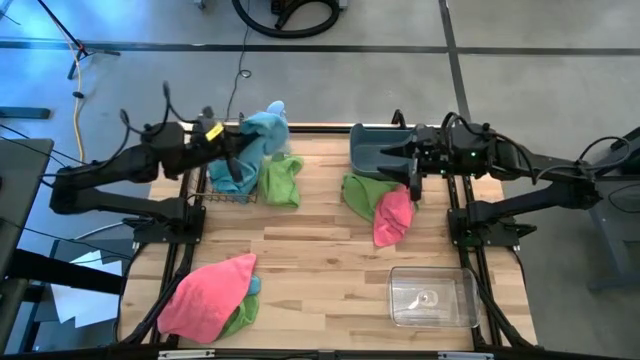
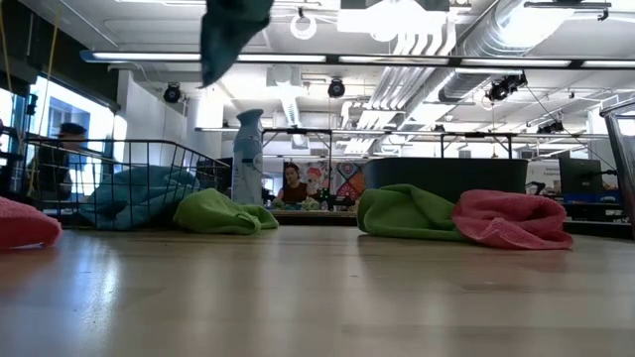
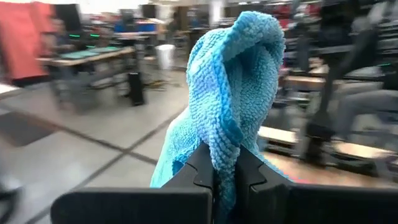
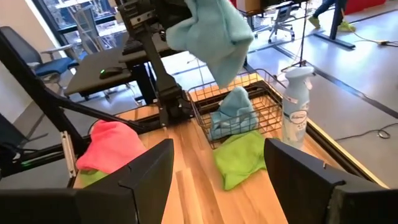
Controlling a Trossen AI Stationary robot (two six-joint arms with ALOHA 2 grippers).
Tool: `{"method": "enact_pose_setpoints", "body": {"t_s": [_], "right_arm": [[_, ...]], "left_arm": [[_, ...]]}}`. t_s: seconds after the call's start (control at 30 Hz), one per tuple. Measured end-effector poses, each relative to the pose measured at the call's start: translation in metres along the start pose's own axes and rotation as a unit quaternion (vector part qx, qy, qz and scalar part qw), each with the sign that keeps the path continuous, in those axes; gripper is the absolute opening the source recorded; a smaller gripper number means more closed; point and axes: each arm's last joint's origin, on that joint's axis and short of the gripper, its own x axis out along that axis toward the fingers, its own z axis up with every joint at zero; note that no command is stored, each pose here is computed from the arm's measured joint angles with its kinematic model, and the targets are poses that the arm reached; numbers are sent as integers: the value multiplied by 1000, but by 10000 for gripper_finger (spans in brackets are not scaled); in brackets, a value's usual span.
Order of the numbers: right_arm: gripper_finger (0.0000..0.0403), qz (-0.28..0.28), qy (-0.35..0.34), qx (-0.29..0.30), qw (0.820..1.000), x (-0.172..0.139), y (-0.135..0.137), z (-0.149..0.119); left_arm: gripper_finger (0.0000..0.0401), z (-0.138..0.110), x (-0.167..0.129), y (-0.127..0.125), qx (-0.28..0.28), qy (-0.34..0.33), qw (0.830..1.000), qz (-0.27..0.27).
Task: Sort microfiber towel by color & place in baskets
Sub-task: Put the top blue towel into the wire basket
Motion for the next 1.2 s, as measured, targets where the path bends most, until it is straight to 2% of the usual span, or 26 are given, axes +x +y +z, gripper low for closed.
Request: {"method": "enact_pose_setpoints", "body": {"t_s": [0.2, 0.4, 0.5, 0.6, 0.7, 0.9, 1.1, 1.2], "right_arm": [[245, -10, 6, -1, 1000, 2, -1, -2], [245, -41, -1, -1, 999, 1, -2, -1], [245, -63, -6, -1, 998, 1, -4, -1], [245, -74, -9, -1, 997, 1, -4, -1], [245, -74, -9, -1, 997, 1, -4, -1], [245, -79, -11, 17, 997, 1, -5, -1], [245, -79, -12, 28, 996, 1, -5, -1], [245, -79, -12, 30, 996, 1, -5, -1]], "left_arm": [[0, -6, -22, 15, 25, 36, 995, 91], [0, -6, -31, 33, 18, 39, 986, 158], [0, -11, -28, 42, 14, 59, 983, 171], [0, -23, -18, 51, 11, 125, 977, 173], [0, -42, -4, 62, 8, 218, 961, 172], [0, -77, 24, 87, 0, 373, 913, 163], [0, -107, 53, 101, 1, 464, 879, 113], [0, -124, 66, 104, 21, 519, 849, 92]]}}
